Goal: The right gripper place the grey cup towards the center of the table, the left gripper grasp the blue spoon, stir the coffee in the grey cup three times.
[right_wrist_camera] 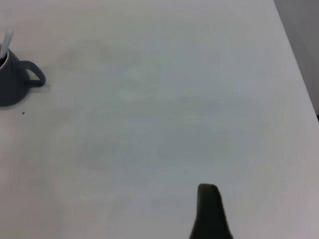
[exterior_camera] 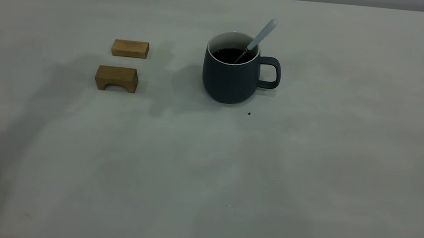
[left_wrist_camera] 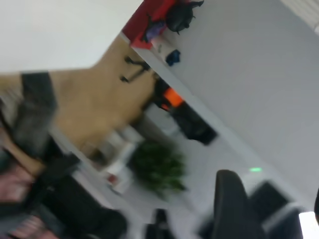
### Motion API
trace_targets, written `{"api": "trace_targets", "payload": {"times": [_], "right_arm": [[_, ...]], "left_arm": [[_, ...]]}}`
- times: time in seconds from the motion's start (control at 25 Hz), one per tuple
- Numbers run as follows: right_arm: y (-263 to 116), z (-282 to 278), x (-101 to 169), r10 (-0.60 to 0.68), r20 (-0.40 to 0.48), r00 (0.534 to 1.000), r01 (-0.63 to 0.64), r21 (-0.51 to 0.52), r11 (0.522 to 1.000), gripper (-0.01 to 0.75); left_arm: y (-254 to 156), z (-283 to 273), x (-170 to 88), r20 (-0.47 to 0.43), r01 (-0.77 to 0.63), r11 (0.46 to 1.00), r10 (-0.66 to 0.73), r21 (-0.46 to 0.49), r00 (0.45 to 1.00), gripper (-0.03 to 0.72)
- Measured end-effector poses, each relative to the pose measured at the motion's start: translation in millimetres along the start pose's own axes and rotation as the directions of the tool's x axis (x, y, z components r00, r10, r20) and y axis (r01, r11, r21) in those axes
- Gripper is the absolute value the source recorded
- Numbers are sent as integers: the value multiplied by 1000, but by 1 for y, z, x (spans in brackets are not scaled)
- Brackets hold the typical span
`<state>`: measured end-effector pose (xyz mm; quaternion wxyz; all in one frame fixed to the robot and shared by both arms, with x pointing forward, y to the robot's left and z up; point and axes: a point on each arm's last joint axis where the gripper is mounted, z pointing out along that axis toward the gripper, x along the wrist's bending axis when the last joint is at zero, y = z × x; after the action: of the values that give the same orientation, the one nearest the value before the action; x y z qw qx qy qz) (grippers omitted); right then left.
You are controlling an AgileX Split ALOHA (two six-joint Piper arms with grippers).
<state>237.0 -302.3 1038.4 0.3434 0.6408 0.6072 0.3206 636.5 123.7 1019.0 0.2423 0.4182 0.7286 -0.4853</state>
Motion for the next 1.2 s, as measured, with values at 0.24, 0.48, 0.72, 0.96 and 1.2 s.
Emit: {"api": "trace_targets", "payload": {"times": [0.24,0.48,0.72,0.96,1.2], "right_arm": [[0,0,0,0,0,1000,0,0,1000,592],[0,0,0,0,0,1000,0,0,1000,592],[0,0,0,0,0,1000,0,0,1000,592],[0,0,0,0,0,1000,0,0,1000,592],[0,0,0,0,0,1000,0,0,1000,592]], "left_arm": [[-60,-77,-33,-281,-712,678,658,-184,699,463],[-170,-153,-30,-653,-970,237,743,51,147,463],[-252,-185,11,-805,-983,181,587,30,84,463],[-301,-186,86,-859,-977,210,494,-33,134,463],[-314,-165,175,-877,-965,253,449,-62,174,463]]}}
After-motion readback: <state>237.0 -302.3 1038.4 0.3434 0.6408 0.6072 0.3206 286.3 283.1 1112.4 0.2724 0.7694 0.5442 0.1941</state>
